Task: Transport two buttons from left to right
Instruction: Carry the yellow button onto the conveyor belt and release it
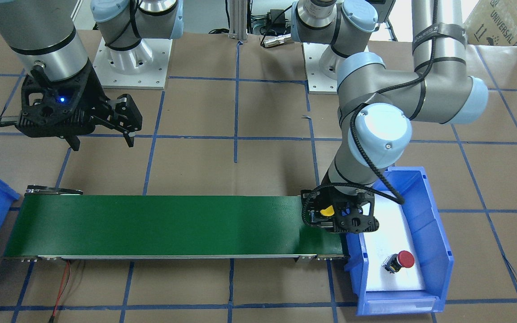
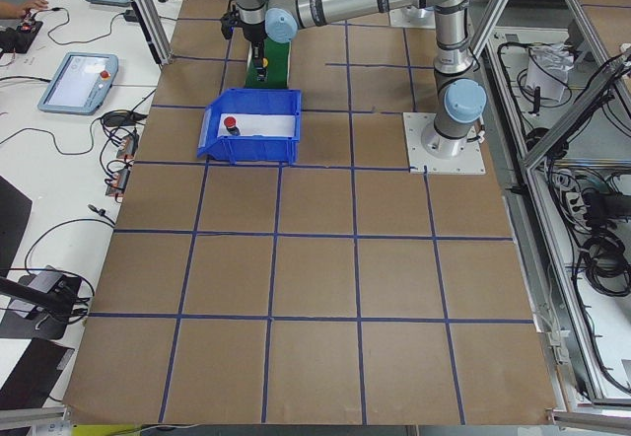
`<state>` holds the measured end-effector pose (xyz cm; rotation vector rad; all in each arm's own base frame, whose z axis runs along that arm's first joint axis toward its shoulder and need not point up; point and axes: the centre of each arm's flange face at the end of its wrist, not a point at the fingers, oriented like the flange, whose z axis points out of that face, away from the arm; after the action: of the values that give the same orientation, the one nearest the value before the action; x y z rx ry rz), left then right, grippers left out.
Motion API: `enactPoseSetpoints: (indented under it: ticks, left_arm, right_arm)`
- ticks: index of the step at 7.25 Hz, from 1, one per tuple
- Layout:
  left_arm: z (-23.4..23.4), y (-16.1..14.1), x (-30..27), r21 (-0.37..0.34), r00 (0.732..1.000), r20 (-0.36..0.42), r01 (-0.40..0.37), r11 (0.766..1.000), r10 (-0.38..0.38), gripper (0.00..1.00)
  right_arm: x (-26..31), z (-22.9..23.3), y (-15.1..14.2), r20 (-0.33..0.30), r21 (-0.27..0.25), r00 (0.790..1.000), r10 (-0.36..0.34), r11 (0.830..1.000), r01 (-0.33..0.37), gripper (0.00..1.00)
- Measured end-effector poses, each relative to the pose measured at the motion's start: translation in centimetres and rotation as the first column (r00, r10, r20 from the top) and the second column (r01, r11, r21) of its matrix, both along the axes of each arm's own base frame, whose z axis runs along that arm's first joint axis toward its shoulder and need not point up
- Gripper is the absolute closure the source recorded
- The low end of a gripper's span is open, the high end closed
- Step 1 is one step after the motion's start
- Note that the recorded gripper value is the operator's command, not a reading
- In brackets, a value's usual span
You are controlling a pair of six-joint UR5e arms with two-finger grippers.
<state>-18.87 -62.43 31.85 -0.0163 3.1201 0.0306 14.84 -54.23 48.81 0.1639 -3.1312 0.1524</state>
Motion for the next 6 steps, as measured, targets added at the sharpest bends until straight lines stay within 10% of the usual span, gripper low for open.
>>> enactPoseSetpoints:
  ticks: [2,4,6]
  left_arm:
    - [-1.7,-0.4,-2.4,-0.022,0.999,0.028,0.023,0.999,-0.023,0.57]
    - [-2.2,-0.2,-2.9,-0.025,0.999,0.041,0.022,0.999,-0.021,0.00]
    - [-1.6,-0.4,-3.0,-0.038,0.999,0.039,0.014,0.999,-0.013,0.00]
  right_arm:
    - [0.1,0.0,0.0,0.003,-0.001,1.000,-0.001,1.000,0.001,0.00]
    - [0.2,0.0,0.0,0.005,-0.002,1.000,0.000,1.000,0.000,0.00]
    - [0.2,0.0,0.0,0.006,-0.001,1.000,0.001,1.000,-0.001,0.00]
